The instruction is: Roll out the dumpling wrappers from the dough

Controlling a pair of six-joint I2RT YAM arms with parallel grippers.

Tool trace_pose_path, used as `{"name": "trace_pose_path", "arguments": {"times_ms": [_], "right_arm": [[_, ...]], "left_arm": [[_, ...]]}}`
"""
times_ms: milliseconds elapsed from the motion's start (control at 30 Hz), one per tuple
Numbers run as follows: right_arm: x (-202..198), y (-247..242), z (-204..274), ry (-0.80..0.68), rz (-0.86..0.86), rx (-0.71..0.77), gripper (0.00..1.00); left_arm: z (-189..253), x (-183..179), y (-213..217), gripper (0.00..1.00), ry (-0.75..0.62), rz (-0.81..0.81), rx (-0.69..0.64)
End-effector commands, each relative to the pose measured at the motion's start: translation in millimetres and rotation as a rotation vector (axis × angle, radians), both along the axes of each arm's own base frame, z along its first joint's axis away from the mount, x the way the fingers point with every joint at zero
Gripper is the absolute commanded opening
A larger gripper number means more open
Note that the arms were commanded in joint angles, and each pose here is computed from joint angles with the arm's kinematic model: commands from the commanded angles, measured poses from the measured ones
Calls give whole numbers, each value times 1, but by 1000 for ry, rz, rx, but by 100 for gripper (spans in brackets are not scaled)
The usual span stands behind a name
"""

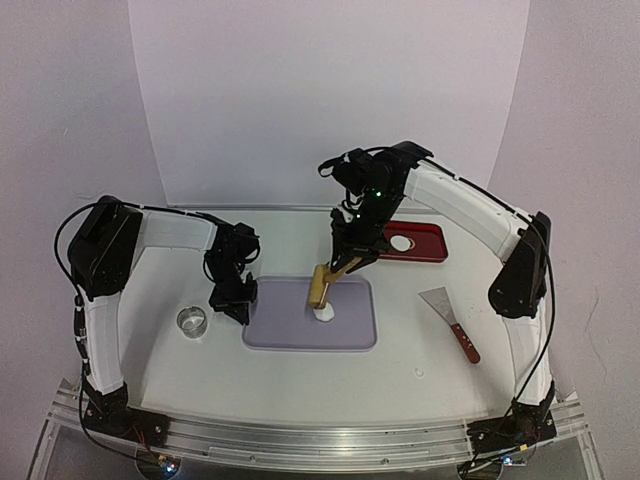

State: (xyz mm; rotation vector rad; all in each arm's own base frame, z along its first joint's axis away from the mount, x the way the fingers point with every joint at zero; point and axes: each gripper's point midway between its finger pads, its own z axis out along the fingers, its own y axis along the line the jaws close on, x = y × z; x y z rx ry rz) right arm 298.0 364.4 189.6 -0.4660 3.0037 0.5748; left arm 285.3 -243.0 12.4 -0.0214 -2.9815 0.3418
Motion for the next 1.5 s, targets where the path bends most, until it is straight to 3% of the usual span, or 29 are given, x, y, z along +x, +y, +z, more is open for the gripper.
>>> {"name": "trace_pose_path", "arguments": {"times_ms": [0,1067,1467], "right_arm": [[-44,-49,-2,170,-10,-202,0],[-35,-60,-92,276,-16,-349,0],[-25,-61,-72,224,-29,-343,0]], "left_arm": [[5,3,4,0,-13,-17,35],[-9,-6,11,0,-26,-77,36],[-14,-10,14,0,-11,-86,44]]}}
